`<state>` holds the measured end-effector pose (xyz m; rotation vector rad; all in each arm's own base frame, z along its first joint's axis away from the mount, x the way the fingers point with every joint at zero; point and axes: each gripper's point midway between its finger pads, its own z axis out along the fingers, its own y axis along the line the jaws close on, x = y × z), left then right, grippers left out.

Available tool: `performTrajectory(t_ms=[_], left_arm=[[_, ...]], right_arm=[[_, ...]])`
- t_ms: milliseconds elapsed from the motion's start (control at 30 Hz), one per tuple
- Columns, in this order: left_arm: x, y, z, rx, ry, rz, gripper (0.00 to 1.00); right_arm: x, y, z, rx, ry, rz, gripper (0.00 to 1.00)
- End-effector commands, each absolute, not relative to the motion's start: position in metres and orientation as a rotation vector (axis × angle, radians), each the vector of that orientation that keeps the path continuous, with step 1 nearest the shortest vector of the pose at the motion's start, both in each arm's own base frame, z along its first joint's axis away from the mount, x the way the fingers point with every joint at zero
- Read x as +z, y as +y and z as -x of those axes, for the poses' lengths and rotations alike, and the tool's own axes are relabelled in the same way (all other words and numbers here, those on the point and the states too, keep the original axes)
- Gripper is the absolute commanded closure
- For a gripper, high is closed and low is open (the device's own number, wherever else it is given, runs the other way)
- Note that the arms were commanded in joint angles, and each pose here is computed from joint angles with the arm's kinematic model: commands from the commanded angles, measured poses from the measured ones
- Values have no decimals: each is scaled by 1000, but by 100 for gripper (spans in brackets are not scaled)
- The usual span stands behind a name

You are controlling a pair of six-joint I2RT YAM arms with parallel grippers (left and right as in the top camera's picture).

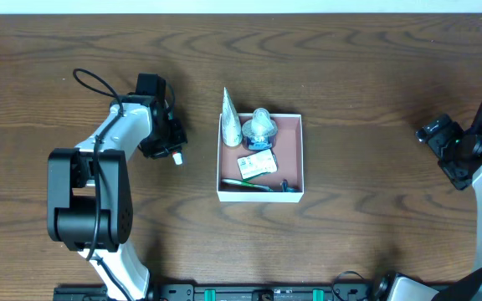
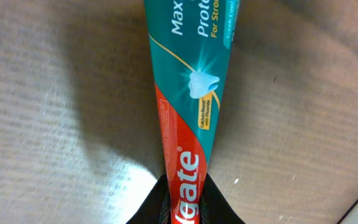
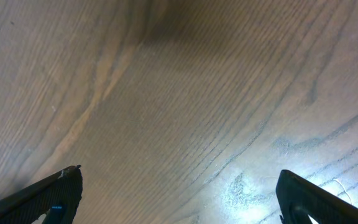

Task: Pack container
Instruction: 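Grasp the Colgate toothpaste tube with the left gripper, then carry the toothpaste tube over the box and lower it inside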

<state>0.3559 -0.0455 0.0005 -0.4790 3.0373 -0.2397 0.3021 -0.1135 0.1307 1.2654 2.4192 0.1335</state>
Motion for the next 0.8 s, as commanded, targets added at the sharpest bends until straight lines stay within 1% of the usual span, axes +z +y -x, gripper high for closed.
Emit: performTrajectory(t_ms=[0, 133, 267, 367, 500, 633, 767], left_arm=[[35, -42, -372, -230, 2965, 372, 88], [93, -43, -380, -245, 2859, 297, 88], [166, -56, -380, -357, 2696, 193, 88], [225, -84, -370, -533, 2536, 55, 88], [295, -133, -341, -696, 2288, -295, 88], [329, -172, -308, -733, 2142, -515, 88], [332, -212, -282, -804, 2109, -663, 88]], right_arm=[[131, -116, -301, 130, 2424, -1257, 1], [131, -116, -301, 130, 2424, -1257, 1], [131, -116, -301, 131, 2424, -1257, 1], [131, -116, -301, 131, 2424, -1257, 1], [131, -116, -301, 131, 2424, -1257, 1], [131, -116, -301, 131, 2424, -1257, 1], [131, -116, -301, 131, 2424, -1257, 1]])
